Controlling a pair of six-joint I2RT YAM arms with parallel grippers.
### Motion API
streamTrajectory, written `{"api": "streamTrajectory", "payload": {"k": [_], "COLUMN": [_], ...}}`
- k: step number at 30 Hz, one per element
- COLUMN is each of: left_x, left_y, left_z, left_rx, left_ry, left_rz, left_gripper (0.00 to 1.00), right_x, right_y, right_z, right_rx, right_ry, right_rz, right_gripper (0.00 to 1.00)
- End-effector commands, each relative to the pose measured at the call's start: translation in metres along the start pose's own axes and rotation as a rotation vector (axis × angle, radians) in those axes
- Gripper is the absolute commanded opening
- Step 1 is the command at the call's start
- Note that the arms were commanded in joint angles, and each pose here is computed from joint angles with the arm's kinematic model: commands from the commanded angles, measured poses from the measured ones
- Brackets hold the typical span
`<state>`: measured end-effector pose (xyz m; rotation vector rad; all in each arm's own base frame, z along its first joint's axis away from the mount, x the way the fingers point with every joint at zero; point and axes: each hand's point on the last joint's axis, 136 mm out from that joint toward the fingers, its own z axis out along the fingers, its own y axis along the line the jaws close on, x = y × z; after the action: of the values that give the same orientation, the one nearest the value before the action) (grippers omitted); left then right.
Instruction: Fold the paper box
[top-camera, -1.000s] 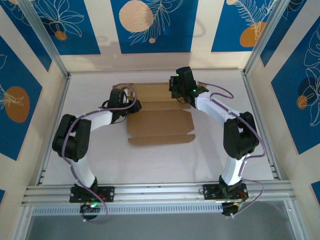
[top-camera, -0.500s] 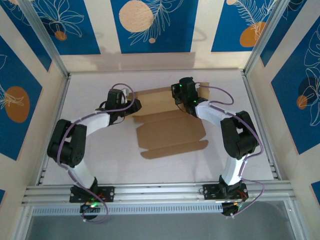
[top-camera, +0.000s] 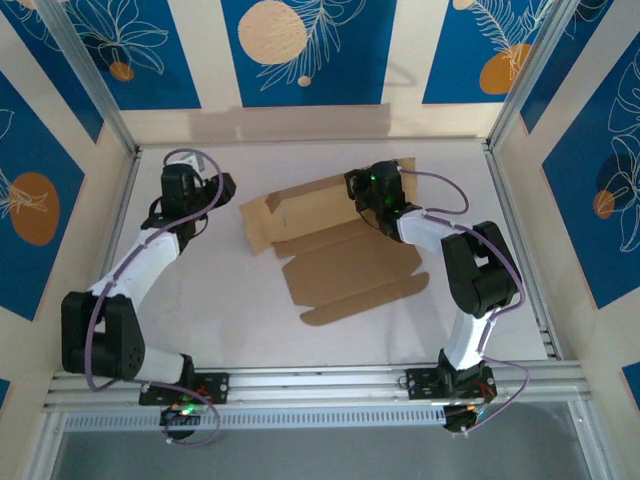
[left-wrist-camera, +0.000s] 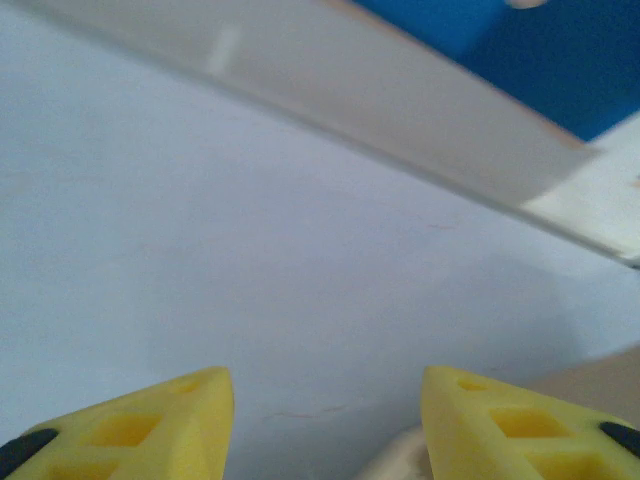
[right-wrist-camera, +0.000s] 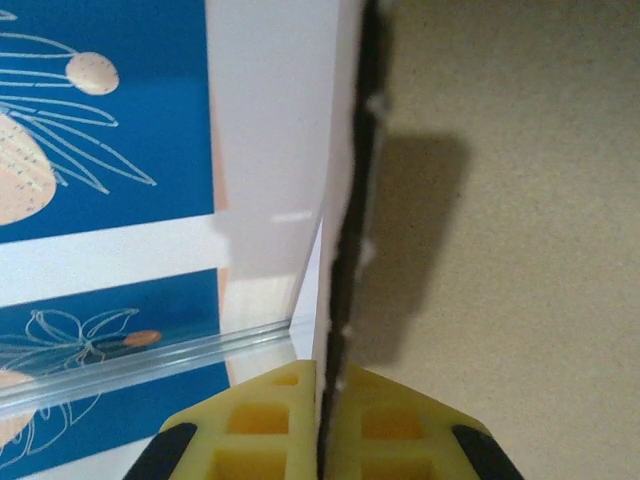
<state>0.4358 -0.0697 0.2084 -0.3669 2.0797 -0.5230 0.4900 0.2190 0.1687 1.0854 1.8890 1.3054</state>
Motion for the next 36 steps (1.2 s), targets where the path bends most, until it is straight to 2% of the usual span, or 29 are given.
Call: {"api": "streamTrajectory", "payload": {"k": [1, 5, 9, 15, 17, 21, 24, 28, 30, 33, 36], "left_x": [0.015, 0.030, 0.048, 0.092, 0.102, 0.090, 0.086, 0.115, 0.141, 0.168, 0.169], "left_y": [0.038, 0.049, 0.056, 0.062, 0.063, 0.045, 0.026, -0.018, -0.031, -0.032, -0.038], "left_z": [0.007, 0.012, 0.018, 0.031, 0.025, -0.007, -0.029, -0.034, -0.031, -0.023, -0.019], "left_rx": [-0.120, -0.151, -0.163, -0.183, -0.203, -0.186, -0.136, 0.012, 0.064, 0.051, 0.059], "left_ry": [0.053, 0.108, 0.147, 0.316, 0.333, 0.248, 0.205, 0.258, 0.310, 0.376, 0.365], "left_rz": [-0.061, -0.104, -0.118, -0.111, -0.119, -0.092, -0.095, -0.056, -0.047, -0.003, 0.031], "left_gripper": [0.50, 0.44, 0.42, 0.41, 0.41, 0.33, 0.31, 0.26, 0.24, 0.22, 0.22], "right_x": [0.004, -0.002, -0.002, -0.002, -0.003, -0.005, -0.009, -0.008, -0.007, -0.006, -0.005], "right_y": [0.020, 0.025, 0.030, 0.021, 0.018, 0.014, 0.006, 0.009, 0.009, 0.010, 0.009], "right_z": [-0.006, -0.010, -0.012, -0.010, -0.010, -0.011, -0.013, -0.011, -0.011, -0.013, -0.019], "right_rx": [-0.086, -0.107, -0.147, -0.136, -0.142, -0.119, -0.073, -0.108, -0.122, -0.142, -0.170], "right_ry": [0.056, 0.054, 0.049, 0.075, 0.079, 0.070, 0.027, 0.030, 0.036, 0.047, 0.066], "right_rz": [-0.091, -0.037, -0.009, -0.029, -0.013, -0.005, 0.020, 0.021, 0.000, -0.060, -0.144], "right_gripper": [0.00, 0.00, 0.00, 0.00, 0.00, 0.00, 0.00, 0.00, 0.00, 0.00, 0.00]}}
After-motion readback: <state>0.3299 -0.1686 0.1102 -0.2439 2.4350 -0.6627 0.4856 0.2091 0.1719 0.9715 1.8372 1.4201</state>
